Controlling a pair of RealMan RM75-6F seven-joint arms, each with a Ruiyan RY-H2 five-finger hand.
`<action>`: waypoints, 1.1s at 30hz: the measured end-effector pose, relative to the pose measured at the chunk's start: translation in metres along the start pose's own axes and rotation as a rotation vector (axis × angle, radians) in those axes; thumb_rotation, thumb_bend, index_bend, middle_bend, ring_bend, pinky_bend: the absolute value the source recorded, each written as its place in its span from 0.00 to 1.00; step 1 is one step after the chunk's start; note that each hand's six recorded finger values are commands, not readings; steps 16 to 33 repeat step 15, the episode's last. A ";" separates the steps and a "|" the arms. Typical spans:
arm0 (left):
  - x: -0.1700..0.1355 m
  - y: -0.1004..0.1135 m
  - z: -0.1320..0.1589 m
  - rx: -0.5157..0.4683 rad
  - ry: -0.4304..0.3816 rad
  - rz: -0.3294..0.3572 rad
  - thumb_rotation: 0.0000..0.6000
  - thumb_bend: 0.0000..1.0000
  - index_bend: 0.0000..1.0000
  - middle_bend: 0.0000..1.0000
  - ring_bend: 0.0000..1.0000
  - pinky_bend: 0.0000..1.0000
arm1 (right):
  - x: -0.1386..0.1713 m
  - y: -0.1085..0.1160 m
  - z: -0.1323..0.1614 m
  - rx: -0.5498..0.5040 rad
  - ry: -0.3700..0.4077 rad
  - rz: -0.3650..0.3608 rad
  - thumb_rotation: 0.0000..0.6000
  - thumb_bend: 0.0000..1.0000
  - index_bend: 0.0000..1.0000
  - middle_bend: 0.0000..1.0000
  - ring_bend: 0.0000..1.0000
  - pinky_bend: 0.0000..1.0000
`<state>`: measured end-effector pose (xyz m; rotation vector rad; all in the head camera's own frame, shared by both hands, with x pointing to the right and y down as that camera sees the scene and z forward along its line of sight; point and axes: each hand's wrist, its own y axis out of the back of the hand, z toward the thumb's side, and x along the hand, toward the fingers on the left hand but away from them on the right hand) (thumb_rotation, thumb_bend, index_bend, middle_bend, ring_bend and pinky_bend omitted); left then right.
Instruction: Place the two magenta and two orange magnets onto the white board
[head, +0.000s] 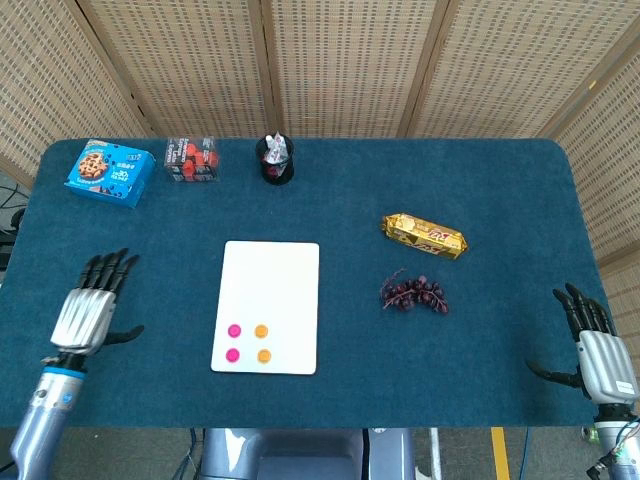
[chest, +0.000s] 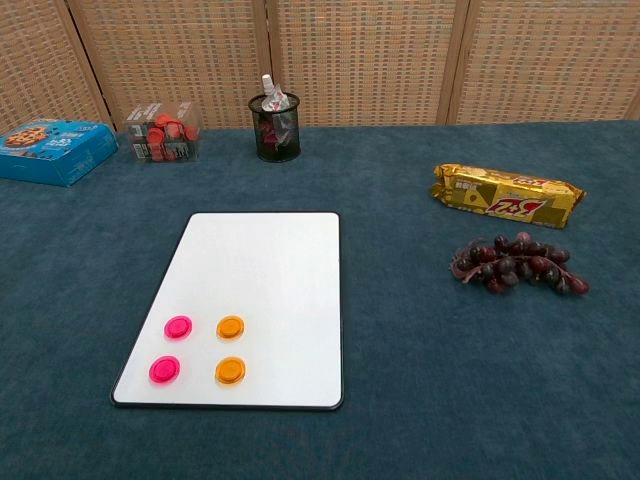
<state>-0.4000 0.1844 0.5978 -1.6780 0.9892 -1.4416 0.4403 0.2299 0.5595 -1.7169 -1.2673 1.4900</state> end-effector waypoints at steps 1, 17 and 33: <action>-0.008 0.003 -0.010 -0.011 0.032 0.015 1.00 0.00 0.00 0.00 0.00 0.00 | 0.000 0.001 0.000 0.009 0.003 -0.007 1.00 0.00 0.00 0.00 0.00 0.00; -0.062 0.028 -0.067 -0.047 0.153 0.065 1.00 0.00 0.00 0.00 0.00 0.00 | 0.002 0.005 0.005 0.063 0.034 -0.079 1.00 0.00 0.00 0.00 0.00 0.00; -0.062 0.028 -0.067 -0.047 0.153 0.065 1.00 0.00 0.00 0.00 0.00 0.00 | 0.002 0.005 0.005 0.063 0.034 -0.079 1.00 0.00 0.00 0.00 0.00 0.00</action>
